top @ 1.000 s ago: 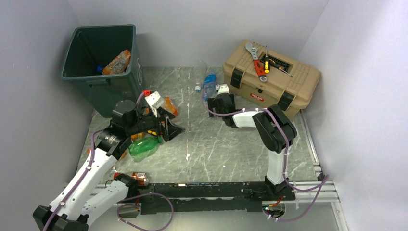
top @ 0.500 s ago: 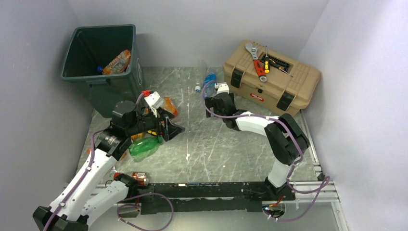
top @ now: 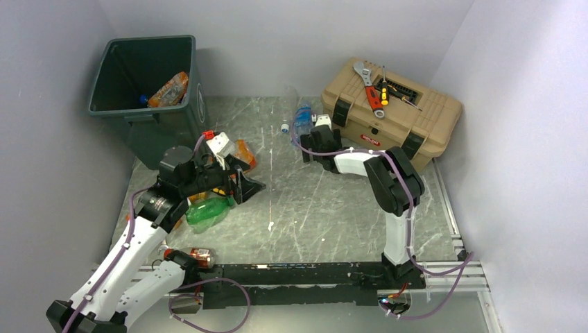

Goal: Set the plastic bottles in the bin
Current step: Pick up the plastic bottle at the center of the board.

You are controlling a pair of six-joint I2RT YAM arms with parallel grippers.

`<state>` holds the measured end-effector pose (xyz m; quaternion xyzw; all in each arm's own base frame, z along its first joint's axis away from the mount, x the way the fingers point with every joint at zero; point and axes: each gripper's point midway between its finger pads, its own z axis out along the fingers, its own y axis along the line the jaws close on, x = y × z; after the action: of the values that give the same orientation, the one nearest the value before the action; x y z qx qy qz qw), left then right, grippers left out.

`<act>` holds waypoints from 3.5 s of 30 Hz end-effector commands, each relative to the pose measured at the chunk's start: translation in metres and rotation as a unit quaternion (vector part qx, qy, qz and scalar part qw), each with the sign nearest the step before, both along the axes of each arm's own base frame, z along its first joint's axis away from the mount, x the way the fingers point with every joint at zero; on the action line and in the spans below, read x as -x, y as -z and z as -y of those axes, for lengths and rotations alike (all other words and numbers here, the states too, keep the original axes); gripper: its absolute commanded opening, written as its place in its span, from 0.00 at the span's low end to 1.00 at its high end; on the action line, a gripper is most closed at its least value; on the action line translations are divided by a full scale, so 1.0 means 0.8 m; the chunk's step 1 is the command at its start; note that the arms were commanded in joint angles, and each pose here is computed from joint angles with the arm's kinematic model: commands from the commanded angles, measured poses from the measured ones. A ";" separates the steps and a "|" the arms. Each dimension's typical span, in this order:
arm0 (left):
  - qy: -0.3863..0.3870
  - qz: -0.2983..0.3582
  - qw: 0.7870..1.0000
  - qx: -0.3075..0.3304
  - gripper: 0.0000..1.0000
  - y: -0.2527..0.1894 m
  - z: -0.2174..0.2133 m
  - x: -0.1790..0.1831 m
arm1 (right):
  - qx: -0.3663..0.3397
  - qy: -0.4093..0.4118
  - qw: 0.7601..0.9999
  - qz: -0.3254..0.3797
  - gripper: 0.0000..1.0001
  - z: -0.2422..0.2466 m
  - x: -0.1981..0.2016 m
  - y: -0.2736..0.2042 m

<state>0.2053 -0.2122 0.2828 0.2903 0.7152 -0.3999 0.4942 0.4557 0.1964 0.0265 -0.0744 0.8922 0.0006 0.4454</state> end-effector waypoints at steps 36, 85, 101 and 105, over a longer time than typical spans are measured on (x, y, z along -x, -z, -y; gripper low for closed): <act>-0.125 -0.005 0.980 0.157 1.00 -0.051 -0.015 -0.033 | -0.317 -0.222 0.903 0.187 0.14 -0.080 0.305 -0.232; 0.079 -0.048 0.978 0.189 0.80 -0.061 0.121 -0.014 | -0.434 -0.389 0.788 0.198 0.09 -0.145 0.382 -0.305; 0.130 -0.012 0.977 0.169 0.17 -0.082 0.116 0.015 | -0.370 -0.382 0.834 0.144 0.81 -0.137 0.380 -0.303; 0.151 -0.011 0.976 0.159 0.15 -0.084 0.117 0.023 | -0.362 -0.381 0.837 0.154 0.88 -0.132 0.378 -0.313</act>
<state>0.2020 -0.3067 0.3176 0.2625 0.6395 -0.5715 0.4421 0.1520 0.3060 0.2517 -0.2376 0.6630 0.4876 0.5159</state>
